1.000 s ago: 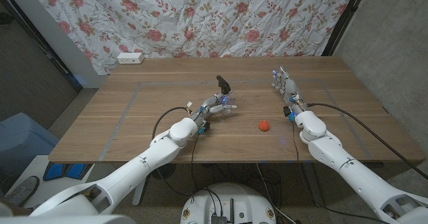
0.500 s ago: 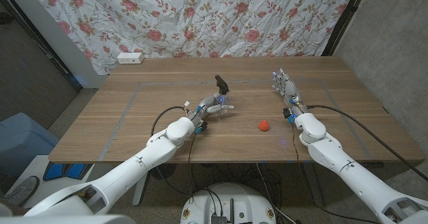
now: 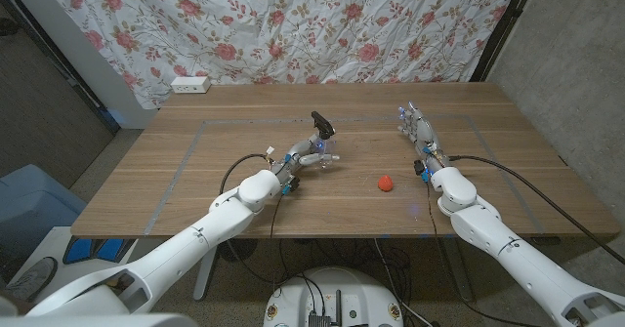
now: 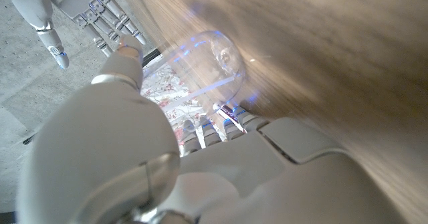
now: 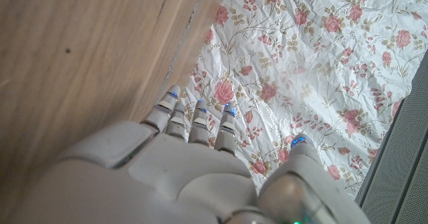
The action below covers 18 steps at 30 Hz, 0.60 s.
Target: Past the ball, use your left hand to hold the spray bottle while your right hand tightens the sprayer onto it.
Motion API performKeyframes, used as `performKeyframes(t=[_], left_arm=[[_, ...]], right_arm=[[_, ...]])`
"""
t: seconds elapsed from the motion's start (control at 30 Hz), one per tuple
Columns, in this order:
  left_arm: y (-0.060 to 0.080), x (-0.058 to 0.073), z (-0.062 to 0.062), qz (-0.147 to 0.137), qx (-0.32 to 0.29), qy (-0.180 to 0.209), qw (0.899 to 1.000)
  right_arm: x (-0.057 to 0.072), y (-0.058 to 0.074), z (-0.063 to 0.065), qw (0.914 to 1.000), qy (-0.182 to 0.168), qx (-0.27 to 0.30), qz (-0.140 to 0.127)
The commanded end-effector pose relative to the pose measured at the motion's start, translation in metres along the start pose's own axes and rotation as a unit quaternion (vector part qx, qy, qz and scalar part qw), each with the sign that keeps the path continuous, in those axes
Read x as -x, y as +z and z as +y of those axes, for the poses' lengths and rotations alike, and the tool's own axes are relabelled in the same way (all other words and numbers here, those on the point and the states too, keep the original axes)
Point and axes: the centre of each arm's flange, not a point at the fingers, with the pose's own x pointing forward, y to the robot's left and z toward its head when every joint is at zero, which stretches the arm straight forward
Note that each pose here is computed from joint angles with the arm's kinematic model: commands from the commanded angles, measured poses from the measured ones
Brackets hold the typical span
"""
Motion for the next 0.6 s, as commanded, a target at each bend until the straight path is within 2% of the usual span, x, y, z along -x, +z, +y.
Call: performKeyframes(t=[0.03,0.33,0.6], left_arm=[[0.007,0.005,0.007,-0.006,-0.003,-0.007,1.0],[0.015,0.012,0.007,-0.012,0.0,-0.016,1.0],[0.019,0.025,0.008,-0.014,0.01,-0.011,1.0]], right_arm=[[0.004,-0.001,-0.003,1.0,-0.004,-0.001,-0.002],[0.007,0.001,-0.007,0.9999,-0.011,0.002,-0.004],[0.009,0.003,-0.008,0.9999,-0.013,0.005,-0.005]])
